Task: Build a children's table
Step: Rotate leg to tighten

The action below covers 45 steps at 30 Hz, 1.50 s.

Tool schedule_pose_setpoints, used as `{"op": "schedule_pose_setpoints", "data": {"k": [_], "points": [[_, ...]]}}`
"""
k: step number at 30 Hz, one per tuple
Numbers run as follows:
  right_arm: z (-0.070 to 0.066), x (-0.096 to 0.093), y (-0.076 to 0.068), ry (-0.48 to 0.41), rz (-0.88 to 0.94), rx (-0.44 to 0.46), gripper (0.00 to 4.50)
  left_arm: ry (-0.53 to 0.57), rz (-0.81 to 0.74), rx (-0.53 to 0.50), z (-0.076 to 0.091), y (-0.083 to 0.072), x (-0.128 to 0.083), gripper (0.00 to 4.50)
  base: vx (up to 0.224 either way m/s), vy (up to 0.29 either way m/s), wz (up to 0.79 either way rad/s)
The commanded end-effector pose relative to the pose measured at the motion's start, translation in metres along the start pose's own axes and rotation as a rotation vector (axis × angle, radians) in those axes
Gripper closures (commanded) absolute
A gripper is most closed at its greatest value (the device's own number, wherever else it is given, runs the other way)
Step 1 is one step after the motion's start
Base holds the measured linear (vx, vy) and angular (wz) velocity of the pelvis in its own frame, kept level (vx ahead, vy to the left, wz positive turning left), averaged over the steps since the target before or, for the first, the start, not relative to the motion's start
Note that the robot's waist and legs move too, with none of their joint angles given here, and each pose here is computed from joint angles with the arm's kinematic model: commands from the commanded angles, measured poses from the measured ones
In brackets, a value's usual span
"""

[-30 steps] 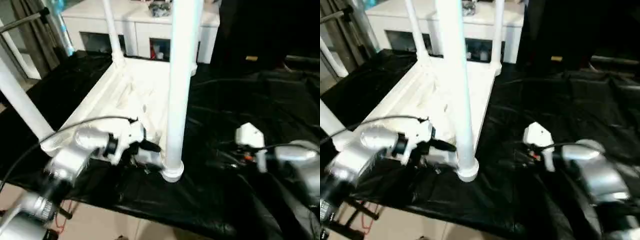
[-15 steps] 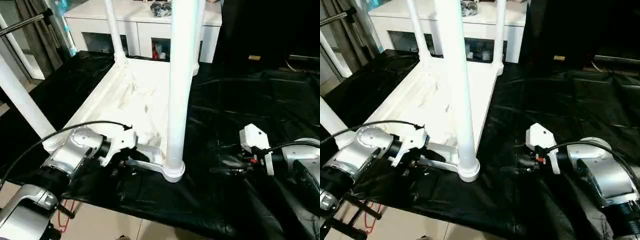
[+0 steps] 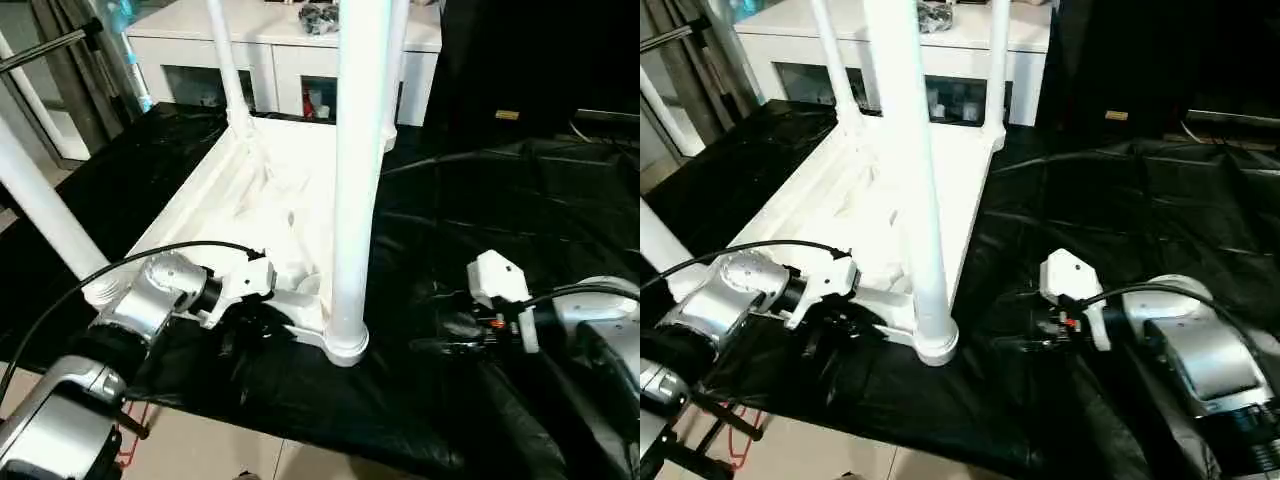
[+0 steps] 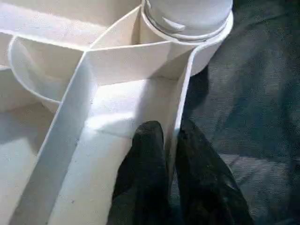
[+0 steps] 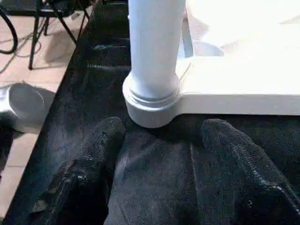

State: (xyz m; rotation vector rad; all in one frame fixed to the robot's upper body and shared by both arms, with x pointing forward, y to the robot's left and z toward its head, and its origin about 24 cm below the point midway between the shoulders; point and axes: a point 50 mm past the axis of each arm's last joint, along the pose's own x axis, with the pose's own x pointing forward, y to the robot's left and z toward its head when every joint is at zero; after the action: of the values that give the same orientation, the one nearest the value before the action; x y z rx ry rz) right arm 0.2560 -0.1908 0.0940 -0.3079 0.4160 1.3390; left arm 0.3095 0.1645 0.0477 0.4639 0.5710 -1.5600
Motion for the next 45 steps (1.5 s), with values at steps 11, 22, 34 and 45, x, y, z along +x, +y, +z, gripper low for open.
{"op": "schedule_pose_setpoints", "data": {"k": [11, 22, 34, 45], "points": [[-0.004, 0.023, -0.012, -0.037, -0.110, 0.013, 0.25, -0.097, 0.138, -0.164, 0.011, 0.000, 0.040, 4.50, 0.000, 0.000, 0.00], [-0.003, 0.049, -0.035, -0.081, -0.234, 0.077, 0.25, -0.108, 0.251, -0.105, 0.024, -0.001, 0.054, 4.50, 0.000, 0.000, 0.00], [-0.007, 0.053, -0.035, -0.097, -0.185, 0.109, 1.40, -0.081, 0.245, -0.112, 0.016, -0.006, 0.050, 4.50, 0.000, 0.000, 0.00], [-0.018, 0.080, -0.033, -0.179, -0.315, 0.256, 2.25, -0.090, 0.357, -0.211, 0.022, 0.005, 0.056, 4.50, 0.000, 0.000, 0.00]]}}
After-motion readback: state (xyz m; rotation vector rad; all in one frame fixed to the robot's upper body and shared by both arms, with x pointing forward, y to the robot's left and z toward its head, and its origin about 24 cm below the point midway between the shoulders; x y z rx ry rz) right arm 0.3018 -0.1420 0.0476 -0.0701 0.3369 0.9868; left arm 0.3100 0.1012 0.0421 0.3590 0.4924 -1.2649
